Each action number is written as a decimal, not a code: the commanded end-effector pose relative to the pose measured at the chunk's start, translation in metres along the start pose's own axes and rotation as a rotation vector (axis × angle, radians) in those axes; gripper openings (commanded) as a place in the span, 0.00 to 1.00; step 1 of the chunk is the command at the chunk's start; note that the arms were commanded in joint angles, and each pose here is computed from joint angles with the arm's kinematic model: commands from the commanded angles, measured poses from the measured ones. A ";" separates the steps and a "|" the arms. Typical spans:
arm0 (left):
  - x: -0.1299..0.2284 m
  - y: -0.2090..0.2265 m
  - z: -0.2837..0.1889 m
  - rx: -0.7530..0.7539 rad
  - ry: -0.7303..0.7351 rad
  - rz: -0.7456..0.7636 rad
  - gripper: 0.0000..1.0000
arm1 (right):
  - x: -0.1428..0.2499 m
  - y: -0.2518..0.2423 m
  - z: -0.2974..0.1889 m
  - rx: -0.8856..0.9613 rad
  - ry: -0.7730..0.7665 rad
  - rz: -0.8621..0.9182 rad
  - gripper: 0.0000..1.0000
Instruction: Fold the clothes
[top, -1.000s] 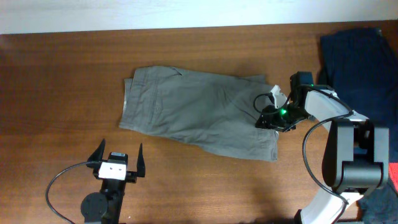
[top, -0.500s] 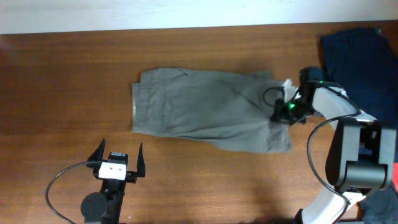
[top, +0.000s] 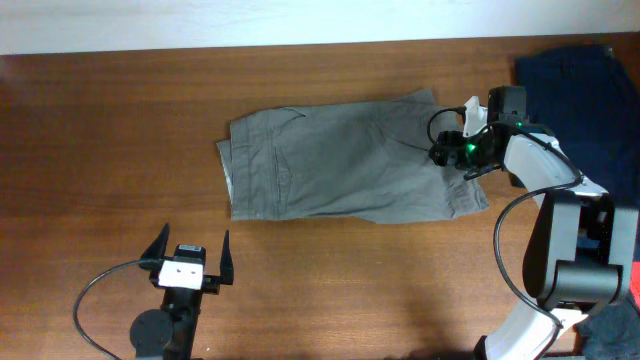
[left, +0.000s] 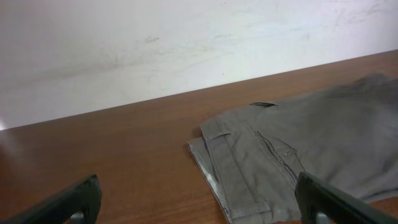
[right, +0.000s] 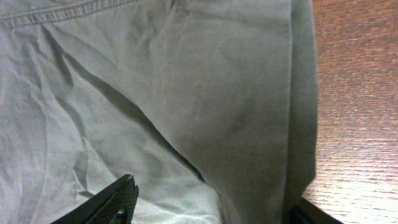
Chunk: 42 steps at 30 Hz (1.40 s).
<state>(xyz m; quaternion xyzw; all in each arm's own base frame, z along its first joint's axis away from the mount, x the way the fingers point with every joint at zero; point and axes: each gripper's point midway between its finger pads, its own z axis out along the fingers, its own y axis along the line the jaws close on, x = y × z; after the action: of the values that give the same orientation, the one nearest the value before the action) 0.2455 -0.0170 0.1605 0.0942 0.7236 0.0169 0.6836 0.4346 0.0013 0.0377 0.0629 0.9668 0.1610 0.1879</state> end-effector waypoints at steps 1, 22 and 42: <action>0.001 -0.002 0.000 0.014 0.000 0.012 0.99 | -0.004 0.006 -0.003 -0.015 -0.004 0.050 0.67; 0.001 -0.002 0.000 0.014 0.000 0.012 0.99 | -0.012 0.117 -0.092 -0.143 -0.081 -0.149 0.61; 0.001 -0.002 0.000 0.014 0.000 0.012 0.99 | 0.084 0.204 0.061 -0.086 0.205 -0.183 0.04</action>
<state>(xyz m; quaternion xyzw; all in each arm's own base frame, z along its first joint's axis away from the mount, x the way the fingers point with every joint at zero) 0.2455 -0.0170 0.1605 0.0944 0.7236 0.0168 0.6836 0.3978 0.2169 0.0314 -0.0550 0.9725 0.1963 0.1124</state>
